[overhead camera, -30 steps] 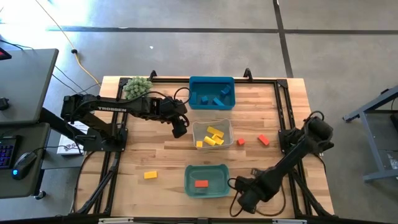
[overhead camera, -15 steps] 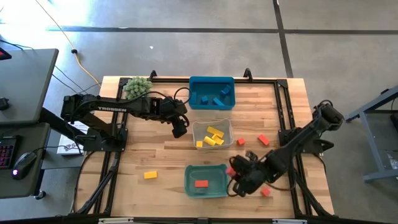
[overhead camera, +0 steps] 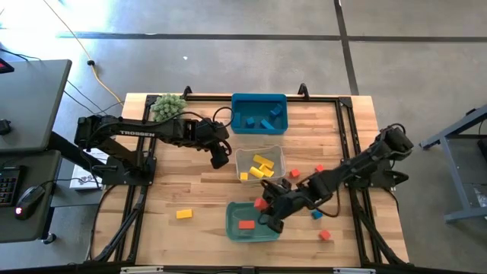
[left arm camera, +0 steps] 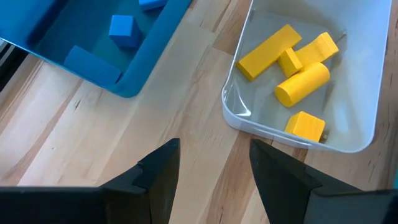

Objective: Sort & place blocks by color
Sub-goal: Put the orange block into the green bin

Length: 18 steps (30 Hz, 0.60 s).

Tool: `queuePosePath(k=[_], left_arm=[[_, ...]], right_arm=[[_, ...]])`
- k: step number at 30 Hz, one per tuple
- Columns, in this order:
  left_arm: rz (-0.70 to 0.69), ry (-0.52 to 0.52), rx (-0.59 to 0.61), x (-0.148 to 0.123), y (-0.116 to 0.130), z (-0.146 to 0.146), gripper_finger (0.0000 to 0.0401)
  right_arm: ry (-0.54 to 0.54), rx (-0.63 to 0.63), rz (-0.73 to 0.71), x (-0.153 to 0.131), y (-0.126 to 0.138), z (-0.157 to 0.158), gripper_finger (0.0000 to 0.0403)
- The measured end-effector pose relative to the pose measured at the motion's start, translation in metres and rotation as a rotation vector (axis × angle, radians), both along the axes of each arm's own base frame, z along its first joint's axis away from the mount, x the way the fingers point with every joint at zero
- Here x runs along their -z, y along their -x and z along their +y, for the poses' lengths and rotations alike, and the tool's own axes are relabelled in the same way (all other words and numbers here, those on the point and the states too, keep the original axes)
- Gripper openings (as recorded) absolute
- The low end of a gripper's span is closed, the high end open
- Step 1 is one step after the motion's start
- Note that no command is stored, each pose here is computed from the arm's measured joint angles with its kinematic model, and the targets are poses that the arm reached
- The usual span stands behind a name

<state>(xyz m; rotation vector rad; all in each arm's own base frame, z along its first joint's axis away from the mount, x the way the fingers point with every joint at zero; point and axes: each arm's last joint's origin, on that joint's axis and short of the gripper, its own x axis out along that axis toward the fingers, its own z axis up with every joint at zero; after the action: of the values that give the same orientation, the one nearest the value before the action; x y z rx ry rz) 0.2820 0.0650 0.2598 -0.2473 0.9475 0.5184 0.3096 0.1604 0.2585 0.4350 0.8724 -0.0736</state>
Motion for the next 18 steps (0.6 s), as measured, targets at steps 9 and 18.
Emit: queuePosePath(k=[9, 18], left_arm=[[0.001, 0.000, 0.000, 0.000, 0.000, 0.000, 0.0184], [0.000, 0.000, 0.000, 0.000, 0.000, 0.000, 0.0184]], right_arm=[[-0.033, -0.074, 0.130, 0.036, -0.013, 0.008, 0.0102], [-0.051, -0.099, 0.200, 0.055, -0.018, 0.012, 0.0102]])
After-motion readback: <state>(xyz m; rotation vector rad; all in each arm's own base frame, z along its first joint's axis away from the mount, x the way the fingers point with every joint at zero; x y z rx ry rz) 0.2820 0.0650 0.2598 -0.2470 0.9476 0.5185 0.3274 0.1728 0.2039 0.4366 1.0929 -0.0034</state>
